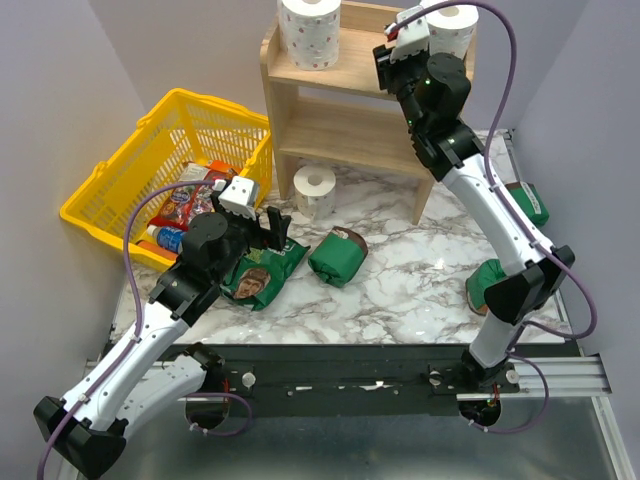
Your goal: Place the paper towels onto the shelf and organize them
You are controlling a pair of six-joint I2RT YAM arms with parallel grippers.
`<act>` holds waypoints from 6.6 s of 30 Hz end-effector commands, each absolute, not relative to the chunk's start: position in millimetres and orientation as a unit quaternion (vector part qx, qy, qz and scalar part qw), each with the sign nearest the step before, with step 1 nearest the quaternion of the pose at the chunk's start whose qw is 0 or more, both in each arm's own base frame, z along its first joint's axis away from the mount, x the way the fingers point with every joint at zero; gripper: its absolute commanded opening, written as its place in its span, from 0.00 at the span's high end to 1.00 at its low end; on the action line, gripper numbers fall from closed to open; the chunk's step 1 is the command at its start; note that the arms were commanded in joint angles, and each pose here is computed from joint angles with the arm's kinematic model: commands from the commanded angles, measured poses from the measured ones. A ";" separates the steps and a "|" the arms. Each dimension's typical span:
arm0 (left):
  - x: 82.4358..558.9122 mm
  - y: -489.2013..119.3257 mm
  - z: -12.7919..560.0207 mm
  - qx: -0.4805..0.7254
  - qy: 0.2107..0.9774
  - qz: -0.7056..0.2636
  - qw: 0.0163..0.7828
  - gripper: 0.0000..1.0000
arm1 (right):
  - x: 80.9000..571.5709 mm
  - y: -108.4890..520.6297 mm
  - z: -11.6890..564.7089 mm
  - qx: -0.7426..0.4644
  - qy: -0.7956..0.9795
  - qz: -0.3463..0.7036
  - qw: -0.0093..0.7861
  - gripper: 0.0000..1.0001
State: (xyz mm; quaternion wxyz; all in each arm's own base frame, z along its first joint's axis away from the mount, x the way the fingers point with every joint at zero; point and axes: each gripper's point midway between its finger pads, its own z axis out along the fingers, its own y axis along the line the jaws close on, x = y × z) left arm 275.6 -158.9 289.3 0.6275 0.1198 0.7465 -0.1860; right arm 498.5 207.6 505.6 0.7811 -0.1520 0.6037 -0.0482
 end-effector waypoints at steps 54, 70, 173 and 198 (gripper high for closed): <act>431.8 -266.0 154.4 0.465 0.770 0.047 0.434 0.21 | 164.4 167.5 480.7 -0.284 0.525 0.302 0.743 0.00; 455.6 -262.4 115.0 0.486 0.762 0.080 0.421 0.21 | 162.1 166.8 481.5 -0.295 0.520 0.295 0.745 0.00; 340.4 -323.1 562.8 0.449 0.426 0.178 0.765 0.53 | 150.4 140.9 502.4 -0.287 0.499 0.245 0.780 0.00; 433.1 -365.3 558.0 0.415 0.396 0.212 0.791 0.43 | 144.9 135.2 508.1 -0.294 0.491 0.232 0.787 0.00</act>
